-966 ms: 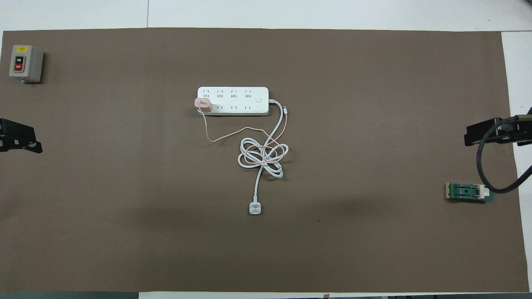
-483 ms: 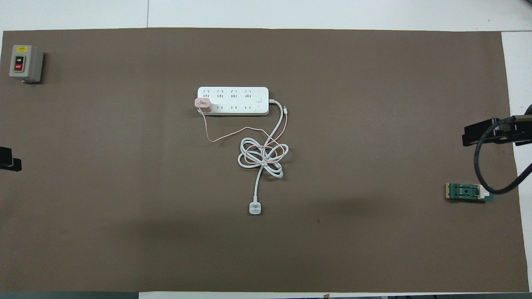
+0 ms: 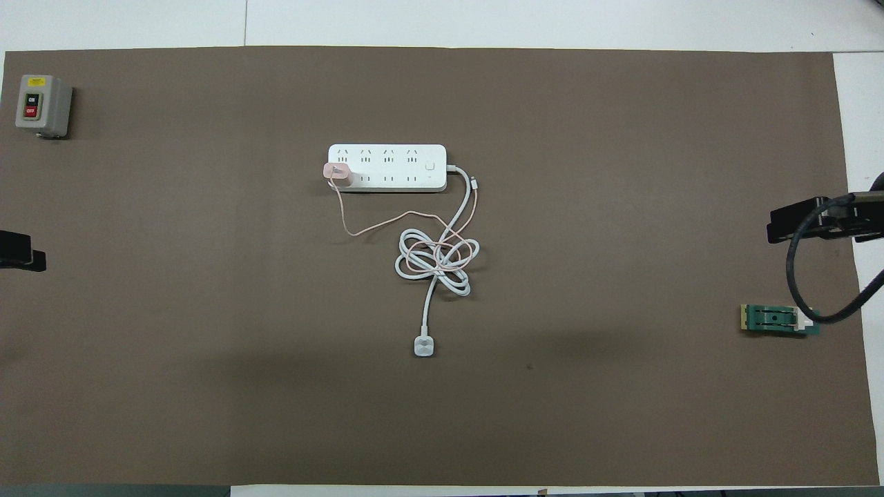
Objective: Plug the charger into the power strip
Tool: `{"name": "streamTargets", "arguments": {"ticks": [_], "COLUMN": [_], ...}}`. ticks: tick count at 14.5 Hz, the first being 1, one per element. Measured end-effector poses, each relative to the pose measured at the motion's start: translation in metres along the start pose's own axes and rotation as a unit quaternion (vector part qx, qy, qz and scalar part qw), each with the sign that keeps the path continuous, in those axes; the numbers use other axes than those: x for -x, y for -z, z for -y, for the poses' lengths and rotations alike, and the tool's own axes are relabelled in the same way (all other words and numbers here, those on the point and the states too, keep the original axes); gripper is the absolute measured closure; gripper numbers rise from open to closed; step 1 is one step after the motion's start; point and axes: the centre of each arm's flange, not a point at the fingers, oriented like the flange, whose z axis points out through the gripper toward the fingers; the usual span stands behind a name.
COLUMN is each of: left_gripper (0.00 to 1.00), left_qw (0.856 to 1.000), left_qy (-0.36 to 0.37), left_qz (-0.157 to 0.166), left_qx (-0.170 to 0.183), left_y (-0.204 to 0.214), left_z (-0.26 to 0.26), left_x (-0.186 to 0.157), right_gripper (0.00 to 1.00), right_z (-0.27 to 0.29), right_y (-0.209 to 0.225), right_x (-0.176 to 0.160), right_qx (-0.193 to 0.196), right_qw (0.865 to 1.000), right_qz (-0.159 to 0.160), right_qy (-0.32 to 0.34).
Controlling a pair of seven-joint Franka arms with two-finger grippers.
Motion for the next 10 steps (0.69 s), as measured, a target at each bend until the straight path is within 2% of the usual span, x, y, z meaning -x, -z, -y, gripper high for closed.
{"name": "streamTargets", "arguments": {"ticks": [2, 10], "left_gripper": [0.00, 0.00], "left_qw": [1.000, 1.000], "left_qy": [-0.007, -0.019], "left_qz": [-0.006, 0.004], "left_qx": [0.001, 0.012], "left_y": [-0.002, -0.014], "left_z": [-0.007, -0.024], "left_x": [-0.007, -0.026], "right_gripper": [0.00, 0.00], "right_z": [0.001, 0.001], "right_y": [0.000, 0.001], "right_x": [0.000, 0.000], "right_qx": [0.000, 0.000], "right_qw": [1.000, 1.000], "right_qz": [0.000, -0.004], "right_qy": [0.001, 0.001]}}
